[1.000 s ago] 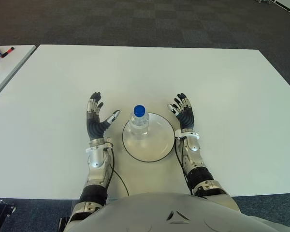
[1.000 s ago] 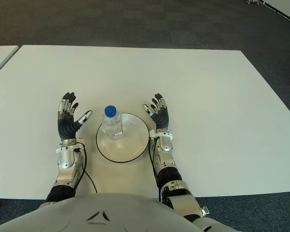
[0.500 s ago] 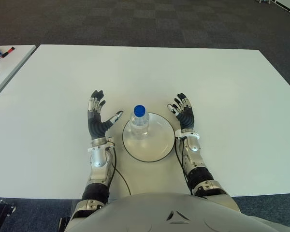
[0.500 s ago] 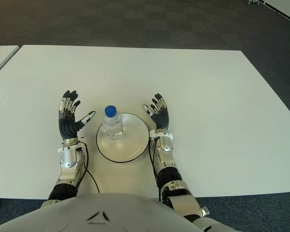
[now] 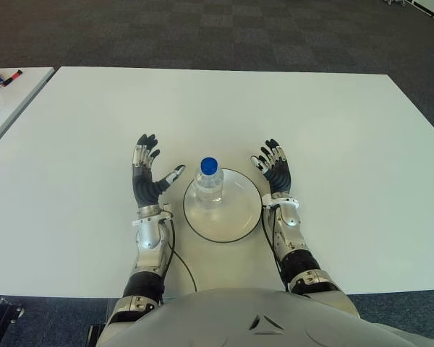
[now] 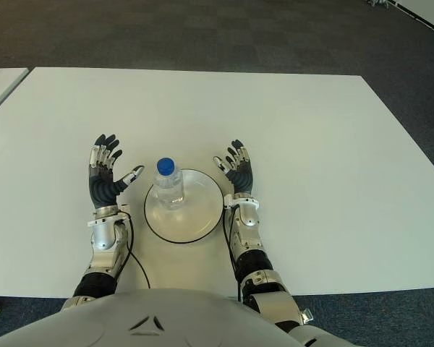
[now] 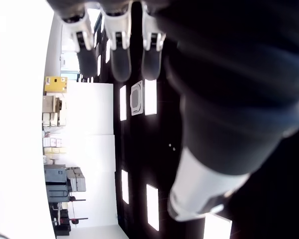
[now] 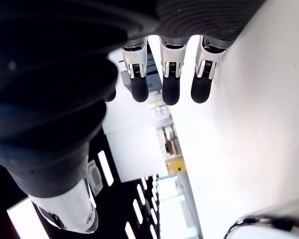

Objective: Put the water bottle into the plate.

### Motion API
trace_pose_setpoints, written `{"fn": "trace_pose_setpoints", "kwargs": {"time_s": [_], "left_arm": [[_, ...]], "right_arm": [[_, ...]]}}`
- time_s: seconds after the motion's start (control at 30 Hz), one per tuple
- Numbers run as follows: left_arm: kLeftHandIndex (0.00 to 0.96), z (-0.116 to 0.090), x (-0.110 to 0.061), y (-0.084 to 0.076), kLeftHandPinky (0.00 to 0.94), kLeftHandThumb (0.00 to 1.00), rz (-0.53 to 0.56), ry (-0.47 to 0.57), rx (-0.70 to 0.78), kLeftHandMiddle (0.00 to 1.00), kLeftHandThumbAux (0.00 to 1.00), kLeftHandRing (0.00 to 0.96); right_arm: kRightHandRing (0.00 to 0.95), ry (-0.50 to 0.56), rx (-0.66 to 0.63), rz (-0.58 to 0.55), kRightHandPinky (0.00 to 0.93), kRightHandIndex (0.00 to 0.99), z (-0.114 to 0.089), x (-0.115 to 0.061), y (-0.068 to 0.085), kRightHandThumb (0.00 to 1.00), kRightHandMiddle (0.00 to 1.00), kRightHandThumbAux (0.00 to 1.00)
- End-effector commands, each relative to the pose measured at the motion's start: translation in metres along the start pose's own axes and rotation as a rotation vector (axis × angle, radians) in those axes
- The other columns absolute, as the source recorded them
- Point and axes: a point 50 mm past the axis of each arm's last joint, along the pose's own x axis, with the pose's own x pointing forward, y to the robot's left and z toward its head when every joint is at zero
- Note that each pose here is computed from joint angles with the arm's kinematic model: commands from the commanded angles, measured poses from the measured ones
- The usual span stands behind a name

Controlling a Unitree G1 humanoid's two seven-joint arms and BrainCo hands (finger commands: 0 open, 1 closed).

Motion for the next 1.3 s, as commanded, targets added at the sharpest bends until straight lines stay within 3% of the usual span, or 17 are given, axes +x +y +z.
{"fn": "trace_pose_setpoints", "kwargs": {"time_s": [0.03,0.43,0.7,1.3], "left_arm": [[0.126,-0.005,-0.003,-0.001,0.182,0.0,-0.026,0.029,0.083,0.167,0.939,0.158],[0.139,-0.02,-0.006,0.004,0.167,0.0,-0.075,0.134,0.222,0.149,0.833,0.144],[0.14,-0.026,-0.008,0.004,0.162,0.0,-0.067,0.186,0.234,0.141,0.81,0.136],[0.147,-0.031,-0.008,0.005,0.158,0.0,-0.062,0.2,0.265,0.142,0.818,0.132]], "right_arm": [[0.104,0.158,0.147,-0.029,0.144,0.104,-0.034,-0.021,0.033,0.023,0.111,0.834],[0.103,0.16,0.152,-0.031,0.144,0.107,-0.034,-0.022,0.032,0.038,0.113,0.828],[0.101,0.159,0.153,-0.029,0.143,0.102,-0.034,-0.022,0.032,0.038,0.11,0.835],[0.102,0.156,0.153,-0.033,0.144,0.101,-0.033,-0.021,0.031,0.038,0.109,0.836]]}}
